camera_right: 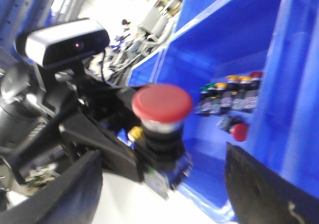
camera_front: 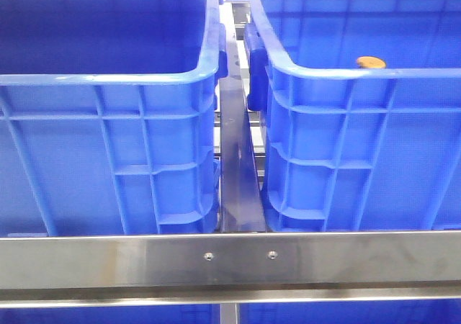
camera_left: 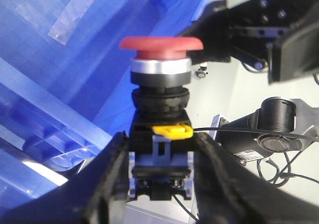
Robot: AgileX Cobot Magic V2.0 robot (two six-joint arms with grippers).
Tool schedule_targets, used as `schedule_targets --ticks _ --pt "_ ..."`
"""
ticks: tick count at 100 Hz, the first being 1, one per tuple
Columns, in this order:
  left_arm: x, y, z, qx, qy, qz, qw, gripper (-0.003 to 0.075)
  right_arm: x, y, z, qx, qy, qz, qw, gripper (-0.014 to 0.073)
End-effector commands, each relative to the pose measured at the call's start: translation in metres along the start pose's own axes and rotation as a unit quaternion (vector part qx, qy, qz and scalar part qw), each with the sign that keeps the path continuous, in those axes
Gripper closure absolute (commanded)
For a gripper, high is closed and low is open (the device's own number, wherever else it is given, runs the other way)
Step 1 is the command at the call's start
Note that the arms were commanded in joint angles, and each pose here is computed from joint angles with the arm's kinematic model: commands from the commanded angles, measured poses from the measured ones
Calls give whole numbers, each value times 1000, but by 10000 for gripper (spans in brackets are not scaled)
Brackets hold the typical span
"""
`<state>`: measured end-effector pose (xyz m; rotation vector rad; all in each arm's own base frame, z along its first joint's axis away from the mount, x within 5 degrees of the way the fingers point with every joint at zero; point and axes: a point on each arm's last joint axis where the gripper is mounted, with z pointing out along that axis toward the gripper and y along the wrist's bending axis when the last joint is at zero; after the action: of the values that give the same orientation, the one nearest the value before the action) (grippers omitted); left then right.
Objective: Pick red and yellow buttons and place in box
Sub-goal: 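Grasp the red button's cap with the right gripper from the left gripper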
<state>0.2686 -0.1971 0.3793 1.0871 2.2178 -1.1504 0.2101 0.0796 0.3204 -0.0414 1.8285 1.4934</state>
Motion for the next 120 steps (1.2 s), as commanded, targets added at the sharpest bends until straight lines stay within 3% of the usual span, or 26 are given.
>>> schedule_targets --ticks 1,34,120 --pt "-7 -27 -16 38 -28 21 999 532 -21 18 4 -78 -34 24 996 57" --pt "-7 -26 -15 37 -27 21 999 532 -39 24 13 -83 -41 12 996 57" --pt "-7 -26 -15 36 -28 20 999 532 -30 25 33 -32 -43 18 998 57"
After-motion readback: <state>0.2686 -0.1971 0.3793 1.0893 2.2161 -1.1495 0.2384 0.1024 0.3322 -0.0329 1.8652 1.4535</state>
